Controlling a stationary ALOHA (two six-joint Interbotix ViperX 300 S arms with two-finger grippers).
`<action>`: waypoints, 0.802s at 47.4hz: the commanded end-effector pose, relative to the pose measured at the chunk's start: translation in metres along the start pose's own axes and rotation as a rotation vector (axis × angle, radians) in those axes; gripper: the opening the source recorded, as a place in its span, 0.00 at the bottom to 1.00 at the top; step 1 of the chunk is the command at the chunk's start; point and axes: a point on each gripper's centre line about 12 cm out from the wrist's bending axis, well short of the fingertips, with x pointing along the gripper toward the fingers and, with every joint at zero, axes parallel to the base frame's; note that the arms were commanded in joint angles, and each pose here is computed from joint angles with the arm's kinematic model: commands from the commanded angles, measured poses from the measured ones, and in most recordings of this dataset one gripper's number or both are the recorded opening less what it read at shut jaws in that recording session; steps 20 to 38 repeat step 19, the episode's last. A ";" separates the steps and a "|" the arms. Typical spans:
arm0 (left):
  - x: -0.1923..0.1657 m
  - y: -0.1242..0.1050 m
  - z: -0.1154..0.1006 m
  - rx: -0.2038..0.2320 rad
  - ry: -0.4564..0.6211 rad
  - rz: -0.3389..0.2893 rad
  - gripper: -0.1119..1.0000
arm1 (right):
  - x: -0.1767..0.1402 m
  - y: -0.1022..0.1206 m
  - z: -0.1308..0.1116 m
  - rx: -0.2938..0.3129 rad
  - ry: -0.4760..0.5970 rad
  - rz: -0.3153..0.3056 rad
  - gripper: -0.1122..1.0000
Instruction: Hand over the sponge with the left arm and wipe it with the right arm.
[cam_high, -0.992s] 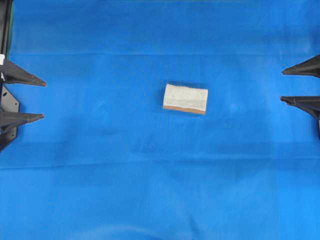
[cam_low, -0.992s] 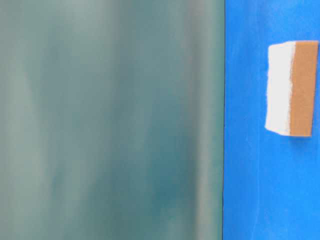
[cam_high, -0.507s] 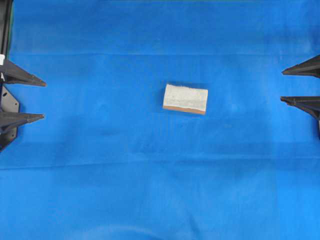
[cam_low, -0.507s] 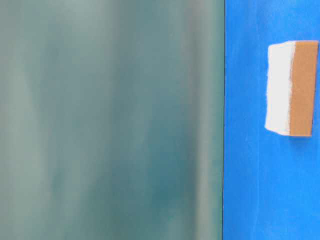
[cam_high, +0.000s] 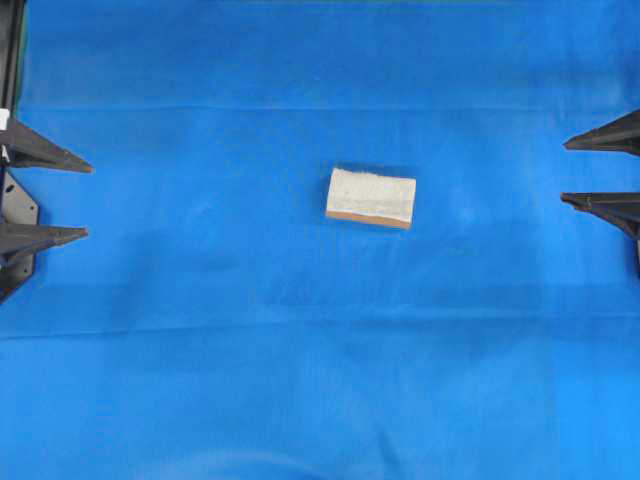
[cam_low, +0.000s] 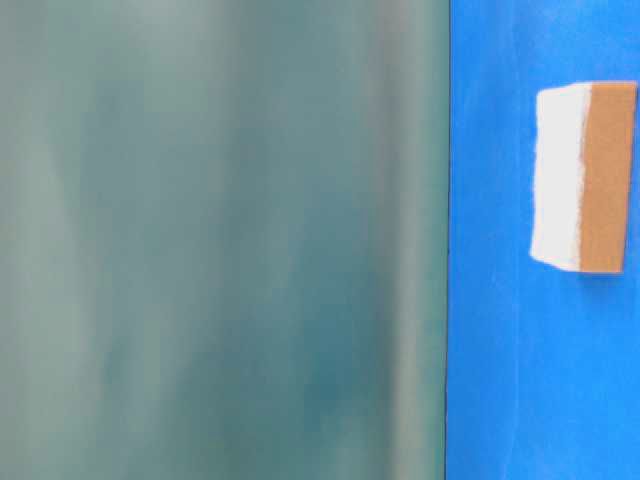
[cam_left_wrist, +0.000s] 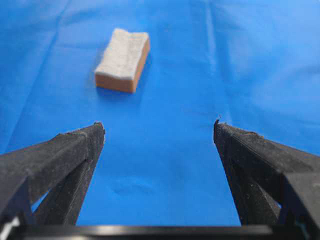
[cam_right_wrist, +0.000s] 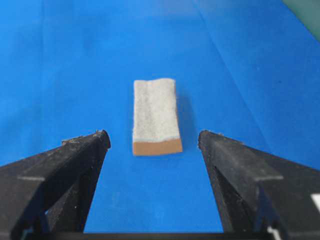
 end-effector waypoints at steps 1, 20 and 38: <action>0.000 0.000 0.004 0.002 -0.009 -0.001 0.91 | 0.001 0.001 0.004 -0.002 -0.007 0.002 0.75; 0.000 0.000 0.005 0.002 -0.009 0.000 0.91 | 0.001 0.001 0.005 -0.001 -0.009 0.002 0.75; 0.000 0.000 0.005 0.002 -0.009 0.000 0.91 | 0.001 0.001 0.005 -0.001 -0.009 0.002 0.75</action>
